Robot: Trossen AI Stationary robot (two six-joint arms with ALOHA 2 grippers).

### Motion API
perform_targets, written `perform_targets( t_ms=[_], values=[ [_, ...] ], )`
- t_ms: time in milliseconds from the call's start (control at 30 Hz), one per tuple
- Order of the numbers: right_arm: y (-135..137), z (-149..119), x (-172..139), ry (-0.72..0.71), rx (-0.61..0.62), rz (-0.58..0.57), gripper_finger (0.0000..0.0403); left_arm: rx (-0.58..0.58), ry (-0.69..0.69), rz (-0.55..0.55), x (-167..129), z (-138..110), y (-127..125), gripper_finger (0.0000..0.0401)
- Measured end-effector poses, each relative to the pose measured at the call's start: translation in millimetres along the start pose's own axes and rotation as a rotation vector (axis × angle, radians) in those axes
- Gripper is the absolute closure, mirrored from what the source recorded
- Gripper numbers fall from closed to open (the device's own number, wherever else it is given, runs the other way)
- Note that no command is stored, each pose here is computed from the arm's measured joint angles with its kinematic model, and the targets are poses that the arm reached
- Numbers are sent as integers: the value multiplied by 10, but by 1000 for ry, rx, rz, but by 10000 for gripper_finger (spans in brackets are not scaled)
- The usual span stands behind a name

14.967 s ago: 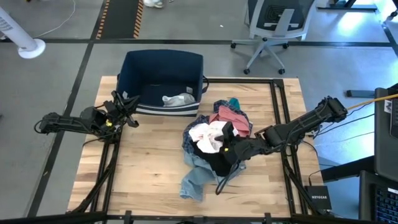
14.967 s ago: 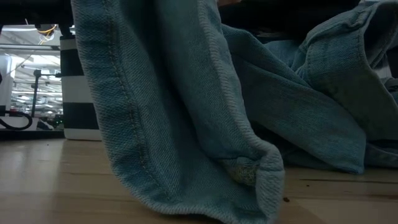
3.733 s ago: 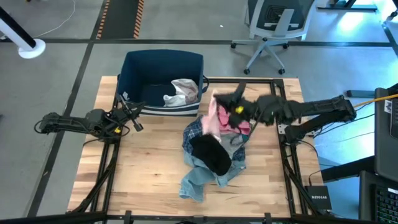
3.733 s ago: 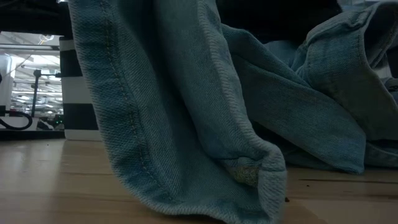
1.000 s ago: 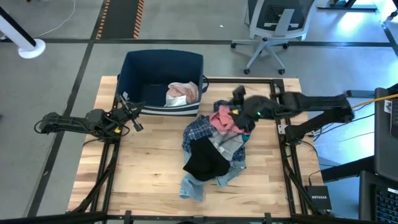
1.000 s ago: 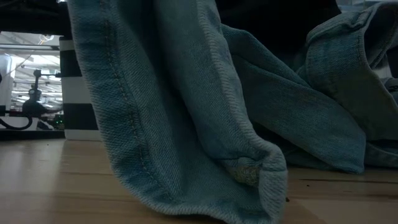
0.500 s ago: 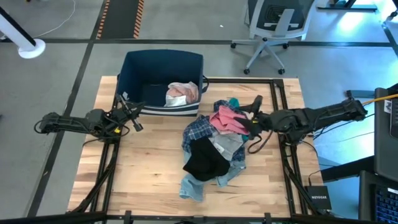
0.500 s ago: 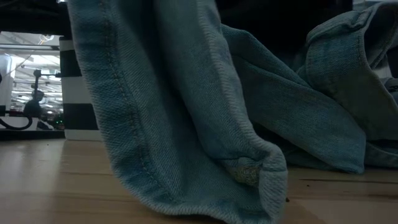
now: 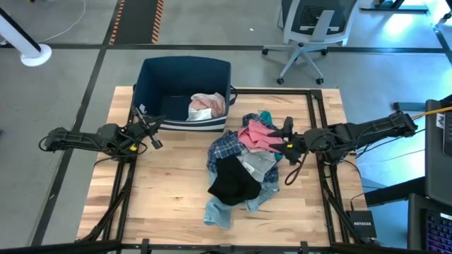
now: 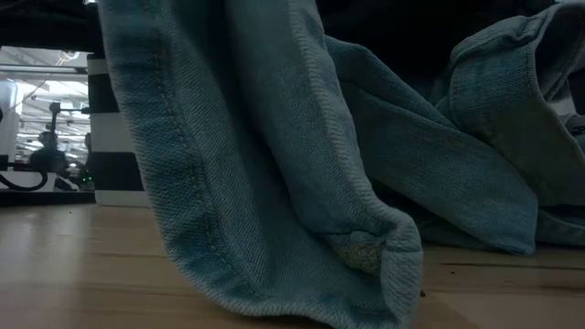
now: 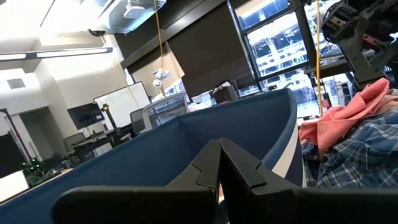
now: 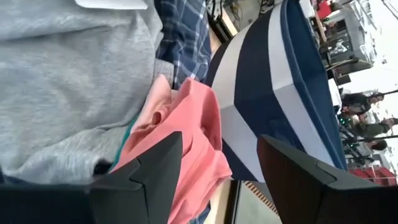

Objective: Sort clothes
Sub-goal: Put the pink sock into the blue laundry bin

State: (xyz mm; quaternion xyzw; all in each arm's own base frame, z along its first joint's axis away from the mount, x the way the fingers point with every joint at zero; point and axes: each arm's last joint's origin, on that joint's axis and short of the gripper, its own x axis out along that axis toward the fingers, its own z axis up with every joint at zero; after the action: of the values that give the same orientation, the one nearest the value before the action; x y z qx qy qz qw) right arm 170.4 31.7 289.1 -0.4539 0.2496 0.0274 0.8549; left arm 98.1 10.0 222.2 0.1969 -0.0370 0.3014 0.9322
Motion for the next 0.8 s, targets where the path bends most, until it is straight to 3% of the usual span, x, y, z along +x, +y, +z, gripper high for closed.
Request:
perform_targets(
  t_ms=[300, 667, 800],
  values=[
    [12, 6, 35, 11, 58, 8, 176, 0, 0, 0, 0, 0, 0, 400],
    [141, -66, 71, 88, 225, 154, 176, 0, 0, 0, 0, 0, 0, 400],
    [230, -45, 99, 55, 256, 170, 176, 0, 0, 0, 0, 0, 0, 400]
  ],
)
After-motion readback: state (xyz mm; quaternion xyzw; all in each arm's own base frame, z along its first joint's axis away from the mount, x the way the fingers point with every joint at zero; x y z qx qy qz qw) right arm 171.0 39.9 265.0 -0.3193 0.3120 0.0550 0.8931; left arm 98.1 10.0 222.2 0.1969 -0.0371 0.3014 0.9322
